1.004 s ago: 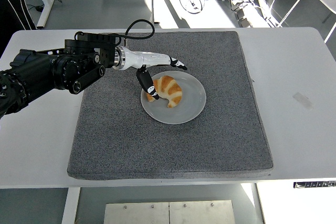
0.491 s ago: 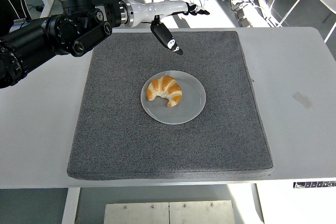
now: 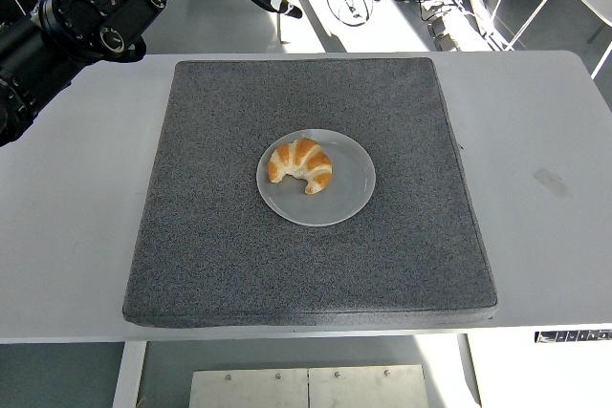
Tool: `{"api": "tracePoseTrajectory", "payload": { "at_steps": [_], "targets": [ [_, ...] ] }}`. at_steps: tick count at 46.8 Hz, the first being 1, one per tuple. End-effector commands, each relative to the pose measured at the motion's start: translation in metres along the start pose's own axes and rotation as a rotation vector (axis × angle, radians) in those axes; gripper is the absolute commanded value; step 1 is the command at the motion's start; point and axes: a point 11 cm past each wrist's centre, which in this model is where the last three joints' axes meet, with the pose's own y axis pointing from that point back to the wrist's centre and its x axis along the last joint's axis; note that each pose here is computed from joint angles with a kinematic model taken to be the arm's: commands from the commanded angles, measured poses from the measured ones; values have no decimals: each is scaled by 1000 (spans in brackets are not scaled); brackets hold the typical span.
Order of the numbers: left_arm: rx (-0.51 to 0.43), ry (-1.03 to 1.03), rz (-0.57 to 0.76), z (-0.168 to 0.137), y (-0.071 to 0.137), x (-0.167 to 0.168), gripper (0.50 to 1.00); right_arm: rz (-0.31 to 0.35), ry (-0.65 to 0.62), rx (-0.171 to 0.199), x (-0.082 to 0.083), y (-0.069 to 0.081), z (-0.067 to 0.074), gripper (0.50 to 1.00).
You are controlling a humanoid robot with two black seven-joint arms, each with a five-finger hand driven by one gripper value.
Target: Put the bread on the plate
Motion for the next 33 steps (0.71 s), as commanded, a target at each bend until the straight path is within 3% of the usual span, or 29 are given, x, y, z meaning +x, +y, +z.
{"api": "tracePoseTrajectory", "payload": {
  "at_steps": [1,13,22,33],
  "targets": [
    [38,46,66,-13,6,14,984,1,0,0,0,0,0,1000],
    [122,344,225,-62,25,20,984,-4,4,-4,-1,1,2,1000],
    [127,688,396,-95,38,13,984,-6,2,-4,-1,1,2,1000],
    [141,956,546,-130,55,0,984,-5,-3,-3,-1,1,2,1000]
  ]
}}
